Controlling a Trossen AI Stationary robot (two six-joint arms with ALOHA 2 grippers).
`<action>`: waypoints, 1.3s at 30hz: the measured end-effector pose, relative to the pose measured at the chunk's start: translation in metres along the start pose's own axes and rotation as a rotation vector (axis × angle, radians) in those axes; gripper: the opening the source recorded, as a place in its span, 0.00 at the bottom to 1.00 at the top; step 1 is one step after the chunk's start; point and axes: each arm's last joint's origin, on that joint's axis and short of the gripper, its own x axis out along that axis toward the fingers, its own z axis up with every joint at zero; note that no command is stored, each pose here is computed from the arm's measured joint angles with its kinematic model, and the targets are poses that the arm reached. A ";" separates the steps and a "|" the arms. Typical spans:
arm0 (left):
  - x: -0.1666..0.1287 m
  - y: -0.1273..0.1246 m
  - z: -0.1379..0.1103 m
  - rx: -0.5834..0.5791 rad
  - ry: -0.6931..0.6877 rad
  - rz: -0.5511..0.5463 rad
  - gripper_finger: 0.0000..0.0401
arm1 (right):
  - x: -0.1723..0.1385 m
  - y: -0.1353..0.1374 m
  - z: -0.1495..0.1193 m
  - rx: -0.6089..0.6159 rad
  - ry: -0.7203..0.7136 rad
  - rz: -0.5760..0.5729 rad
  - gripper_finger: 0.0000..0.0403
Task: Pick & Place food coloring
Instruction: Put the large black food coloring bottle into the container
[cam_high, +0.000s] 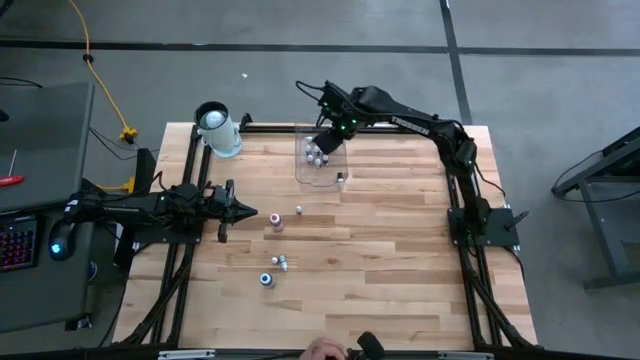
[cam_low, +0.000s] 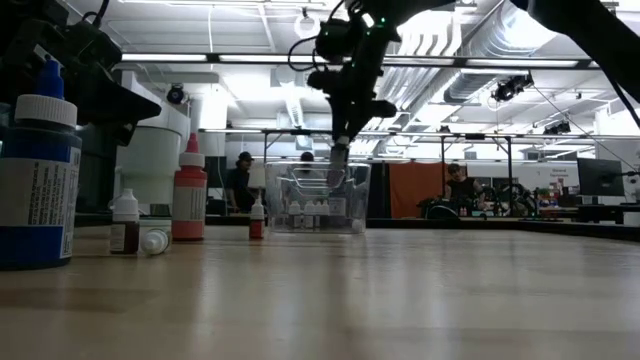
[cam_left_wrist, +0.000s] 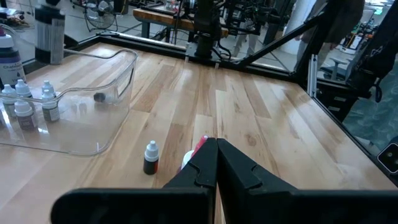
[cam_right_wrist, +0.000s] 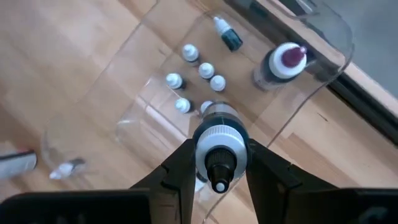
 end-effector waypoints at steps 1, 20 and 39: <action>0.000 0.000 0.000 0.000 0.000 0.000 0.00 | 0.003 -0.001 0.000 0.017 0.001 -0.003 0.27; 0.000 0.000 0.000 0.000 0.000 0.000 0.00 | 0.060 -0.020 -0.010 0.114 -0.066 -0.059 0.27; 0.000 0.000 0.000 0.000 0.000 0.000 0.00 | 0.068 -0.021 -0.014 0.133 -0.065 -0.065 0.36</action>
